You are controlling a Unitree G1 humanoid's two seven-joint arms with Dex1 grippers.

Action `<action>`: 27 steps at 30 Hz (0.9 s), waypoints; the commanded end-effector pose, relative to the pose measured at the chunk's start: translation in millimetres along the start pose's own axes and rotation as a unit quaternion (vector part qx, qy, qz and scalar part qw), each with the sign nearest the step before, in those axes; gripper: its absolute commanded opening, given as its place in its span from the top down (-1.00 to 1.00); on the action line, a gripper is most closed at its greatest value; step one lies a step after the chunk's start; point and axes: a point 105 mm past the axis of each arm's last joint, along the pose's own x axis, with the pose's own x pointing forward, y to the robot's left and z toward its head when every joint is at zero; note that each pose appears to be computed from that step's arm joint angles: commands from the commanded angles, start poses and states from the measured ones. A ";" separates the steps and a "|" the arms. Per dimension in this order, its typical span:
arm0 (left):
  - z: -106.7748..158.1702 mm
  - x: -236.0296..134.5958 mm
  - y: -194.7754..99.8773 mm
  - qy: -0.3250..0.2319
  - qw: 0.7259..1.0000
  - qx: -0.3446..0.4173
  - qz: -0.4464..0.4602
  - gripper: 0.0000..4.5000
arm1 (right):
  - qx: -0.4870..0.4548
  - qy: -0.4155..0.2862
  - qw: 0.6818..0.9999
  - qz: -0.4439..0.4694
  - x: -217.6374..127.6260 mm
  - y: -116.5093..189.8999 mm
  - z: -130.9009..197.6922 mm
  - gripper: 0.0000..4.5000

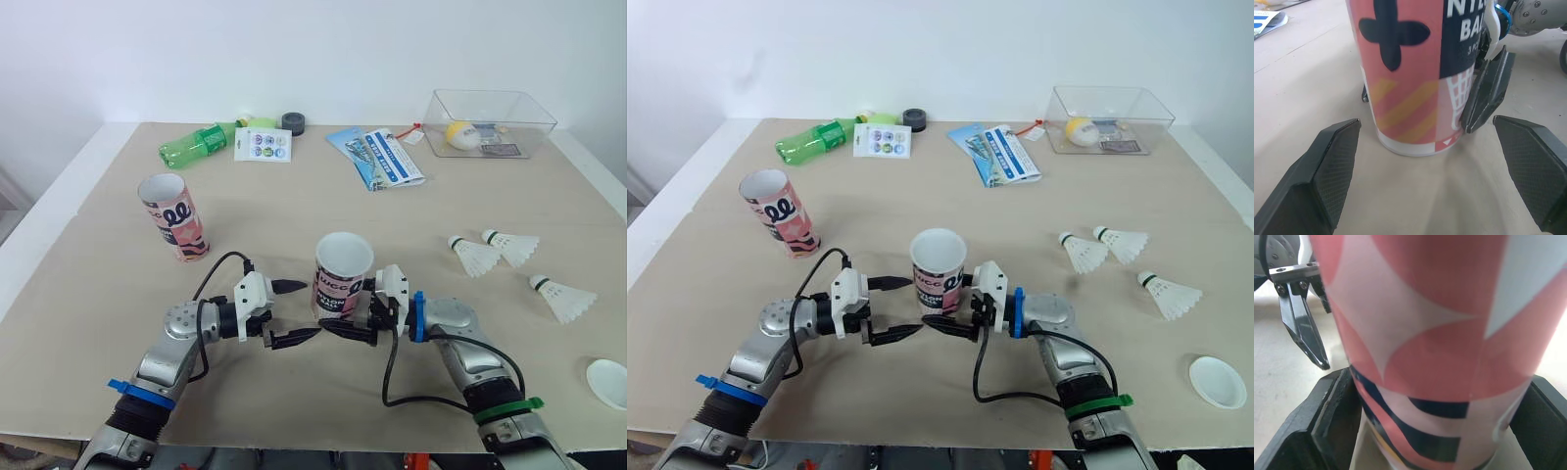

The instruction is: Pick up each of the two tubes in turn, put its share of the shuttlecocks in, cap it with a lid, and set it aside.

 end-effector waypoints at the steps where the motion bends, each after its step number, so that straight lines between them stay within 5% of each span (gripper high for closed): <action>1: 7.7 -0.6 -1.5 -0.010 1.000 0.015 -0.001 -1.00 | -0.021 -0.014 1.000 0.013 7.4 -1.2 10.2 -1.00; 27: 7.9 -22.8 2.5 0.003 0.999 0.024 0.023 -1.00 | -0.020 -0.009 1.000 -0.002 13.0 -0.9 4.0 -1.00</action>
